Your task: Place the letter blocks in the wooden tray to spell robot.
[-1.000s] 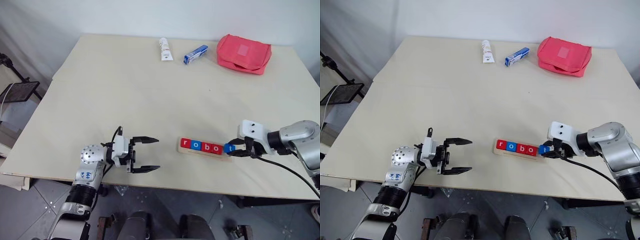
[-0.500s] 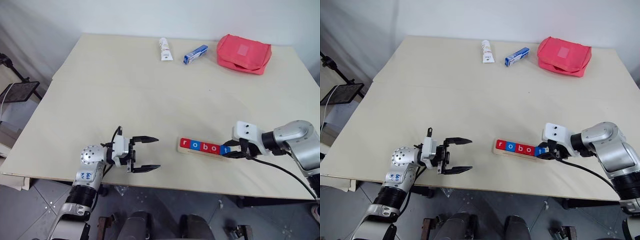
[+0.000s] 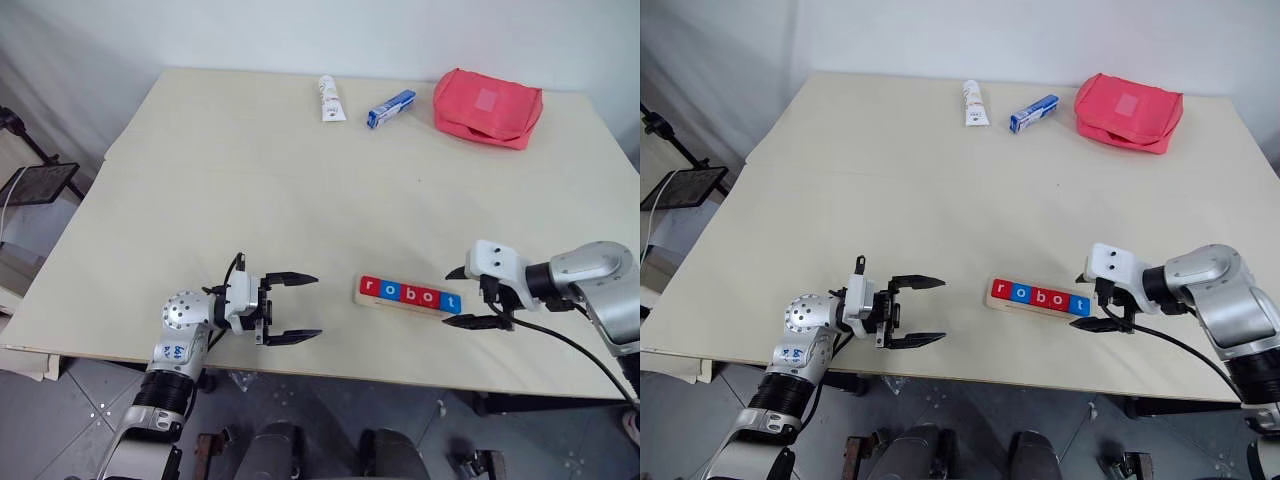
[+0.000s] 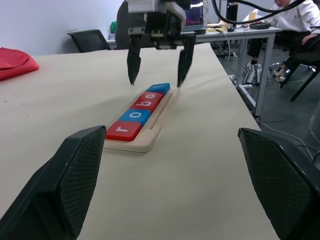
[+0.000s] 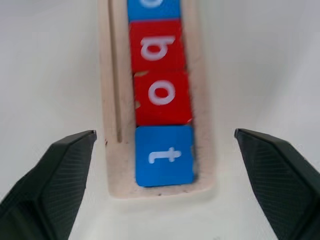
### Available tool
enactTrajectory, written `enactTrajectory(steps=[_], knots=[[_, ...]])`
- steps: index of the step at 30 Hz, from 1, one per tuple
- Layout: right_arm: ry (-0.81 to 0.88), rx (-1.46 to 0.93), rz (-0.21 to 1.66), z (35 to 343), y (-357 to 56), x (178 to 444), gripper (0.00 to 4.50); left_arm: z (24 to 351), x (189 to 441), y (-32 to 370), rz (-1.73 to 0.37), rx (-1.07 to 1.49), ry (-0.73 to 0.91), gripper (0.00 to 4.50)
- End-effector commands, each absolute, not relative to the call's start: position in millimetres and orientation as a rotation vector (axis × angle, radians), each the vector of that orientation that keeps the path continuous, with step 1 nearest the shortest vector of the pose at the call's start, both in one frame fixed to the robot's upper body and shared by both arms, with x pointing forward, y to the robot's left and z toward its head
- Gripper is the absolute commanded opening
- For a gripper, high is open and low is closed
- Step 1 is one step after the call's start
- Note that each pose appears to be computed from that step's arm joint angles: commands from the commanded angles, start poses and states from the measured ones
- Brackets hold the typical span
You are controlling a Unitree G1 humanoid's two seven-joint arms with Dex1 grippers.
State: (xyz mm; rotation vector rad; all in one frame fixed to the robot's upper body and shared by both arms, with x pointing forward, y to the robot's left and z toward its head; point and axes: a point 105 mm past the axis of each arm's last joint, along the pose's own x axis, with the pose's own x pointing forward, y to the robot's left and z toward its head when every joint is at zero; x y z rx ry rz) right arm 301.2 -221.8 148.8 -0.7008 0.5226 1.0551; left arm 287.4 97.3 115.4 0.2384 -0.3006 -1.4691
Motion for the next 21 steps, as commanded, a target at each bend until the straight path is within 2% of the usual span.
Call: enactTrajectory(steps=[1, 8, 11, 20, 21], knots=[[0.484, -0.696, 1.013, 166, -232, 294, 4.46, 120, 289, 100, -1.460, 0.245, -0.319, 4.50], [0.485, -0.654, 0.913, 155, -244, 289, 4.46, 119, 290, 101, -1.468, 0.253, -0.310, 4.50], [0.470, -0.617, 0.935, 153, -237, 286, 3.91, 120, 291, 99, -1.473, 0.253, -0.312, 4.50], [0.480, -0.585, 0.994, 143, -222, 279, 0.91, 120, 289, 98, -1.477, 0.253, -0.313, 4.50], [0.486, -0.583, 0.997, 141, -222, 279, 0.47, 120, 289, 99, -1.476, 0.253, -0.313, 4.50]])
